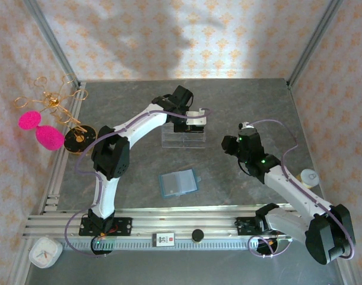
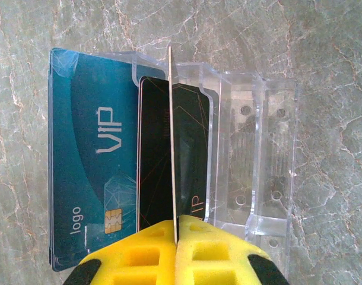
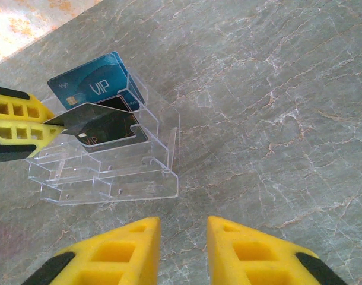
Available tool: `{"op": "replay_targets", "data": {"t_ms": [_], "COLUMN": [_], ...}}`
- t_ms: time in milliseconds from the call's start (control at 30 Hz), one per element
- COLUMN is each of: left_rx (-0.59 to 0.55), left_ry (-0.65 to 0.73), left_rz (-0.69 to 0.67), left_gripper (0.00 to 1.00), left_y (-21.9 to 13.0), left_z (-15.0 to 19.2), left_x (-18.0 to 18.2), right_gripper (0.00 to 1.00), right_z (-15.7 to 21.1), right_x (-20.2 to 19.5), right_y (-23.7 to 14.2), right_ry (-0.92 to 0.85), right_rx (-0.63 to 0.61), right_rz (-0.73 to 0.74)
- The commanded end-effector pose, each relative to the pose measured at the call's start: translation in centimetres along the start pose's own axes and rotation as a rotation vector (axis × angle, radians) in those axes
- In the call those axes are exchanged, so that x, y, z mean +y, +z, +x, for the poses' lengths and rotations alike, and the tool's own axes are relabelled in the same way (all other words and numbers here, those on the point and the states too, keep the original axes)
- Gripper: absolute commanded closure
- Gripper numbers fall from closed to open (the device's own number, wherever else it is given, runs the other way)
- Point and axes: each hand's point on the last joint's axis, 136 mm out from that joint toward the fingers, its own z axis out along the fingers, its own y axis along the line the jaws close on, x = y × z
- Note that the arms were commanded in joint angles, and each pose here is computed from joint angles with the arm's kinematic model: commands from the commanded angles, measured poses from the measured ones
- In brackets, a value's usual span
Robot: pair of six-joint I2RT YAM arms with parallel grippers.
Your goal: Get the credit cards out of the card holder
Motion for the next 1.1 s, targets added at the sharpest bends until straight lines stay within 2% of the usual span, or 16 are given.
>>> {"op": "replay_targets", "data": {"t_ms": [0,333,467,567,700,767,967,1067], "left_rx": [0.026,0.026,0.018,0.006,-0.024,-0.036,-0.108,-0.212], "left_ry": [0.003,-0.005,-0.015,-0.033,-0.052,-0.063,-0.139,-0.228], "left_rz": [-0.035,-0.064,-0.081,-0.118,-0.162,-0.186,-0.295,-0.350], "left_gripper": [1.00,0.99,0.94,0.86,0.77,0.75,0.74,0.74], "left_y": [0.1,0.1,-0.2,-0.7,-1.7,-2.2,-4.7,-7.6], "left_z": [0.5,0.5,0.3,-0.1,-0.8,-1.1,-2.7,-4.5], "left_x": [0.5,0.8,1.2,1.9,2.8,3.2,5.5,6.9], "right_gripper": [0.74,0.73,0.72,0.67,0.65,0.64,0.59,0.59], "right_z": [-1.6,-1.6,-1.5,-1.5,-1.4,-1.5,-1.0,-0.1], "right_x": [0.5,0.7,0.7,0.9,0.9,1.1,1.4,2.8], "right_y": [-0.8,-0.9,-0.8,-0.9,-0.9,-1.0,-1.2,-0.9], "right_ry": [0.004,0.007,0.010,0.010,0.012,0.013,0.010,-0.026], "right_rx": [-0.047,-0.047,-0.042,-0.040,-0.035,-0.037,-0.016,0.037], "right_rz": [-0.007,-0.014,-0.020,-0.028,-0.030,-0.039,-0.062,-0.142]}}
